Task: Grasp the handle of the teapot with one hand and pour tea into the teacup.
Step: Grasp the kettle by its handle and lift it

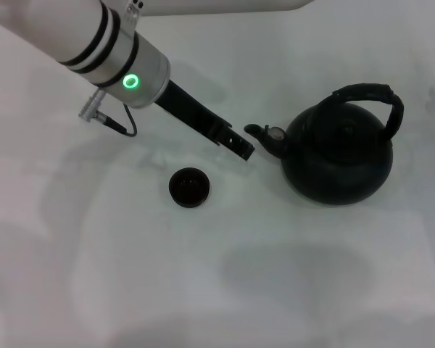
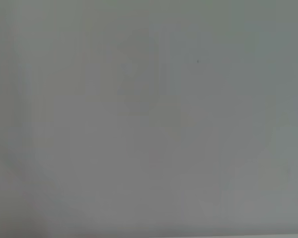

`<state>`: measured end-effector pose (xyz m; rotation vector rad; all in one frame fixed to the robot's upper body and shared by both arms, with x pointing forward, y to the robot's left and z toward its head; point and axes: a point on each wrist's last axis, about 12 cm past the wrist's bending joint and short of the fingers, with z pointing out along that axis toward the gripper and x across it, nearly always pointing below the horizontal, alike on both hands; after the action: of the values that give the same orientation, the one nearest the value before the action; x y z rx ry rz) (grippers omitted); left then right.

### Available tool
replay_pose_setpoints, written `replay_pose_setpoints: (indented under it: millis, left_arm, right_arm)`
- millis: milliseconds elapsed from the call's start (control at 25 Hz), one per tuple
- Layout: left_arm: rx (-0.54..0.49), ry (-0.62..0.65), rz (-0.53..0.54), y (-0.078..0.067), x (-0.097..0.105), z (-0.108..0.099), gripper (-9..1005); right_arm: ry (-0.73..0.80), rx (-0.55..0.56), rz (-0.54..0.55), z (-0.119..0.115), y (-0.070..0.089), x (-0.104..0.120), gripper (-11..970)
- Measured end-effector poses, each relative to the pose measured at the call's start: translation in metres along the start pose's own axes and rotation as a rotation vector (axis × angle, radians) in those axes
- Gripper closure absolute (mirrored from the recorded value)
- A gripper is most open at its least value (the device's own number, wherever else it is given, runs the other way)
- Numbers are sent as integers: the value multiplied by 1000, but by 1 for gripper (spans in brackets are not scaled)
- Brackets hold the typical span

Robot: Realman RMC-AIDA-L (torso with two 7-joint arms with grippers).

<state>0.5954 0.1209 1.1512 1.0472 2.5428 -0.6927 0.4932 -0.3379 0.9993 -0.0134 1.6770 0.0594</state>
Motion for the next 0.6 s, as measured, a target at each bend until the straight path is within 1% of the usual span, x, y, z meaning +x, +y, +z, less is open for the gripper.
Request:
replay_pose_setpoints:
  millis: [120, 200, 360, 600]
  left_arm:
    - [-11, -54, 4, 3, 1, -8, 103]
    - [-12, -67, 7, 3, 2, -10, 103]
    - [-24, -159, 39, 6, 4, -17, 103]
    - [-1, -304, 55, 10, 6, -22, 103]
  right_arm:
    - [1, 1, -1, 0, 0, 0, 171]
    - [1, 1, -1, 0, 0, 0, 172]
    - [1, 1, -1, 0, 0, 0, 173]
    - [2, 1, 0, -1, 0, 0, 174]
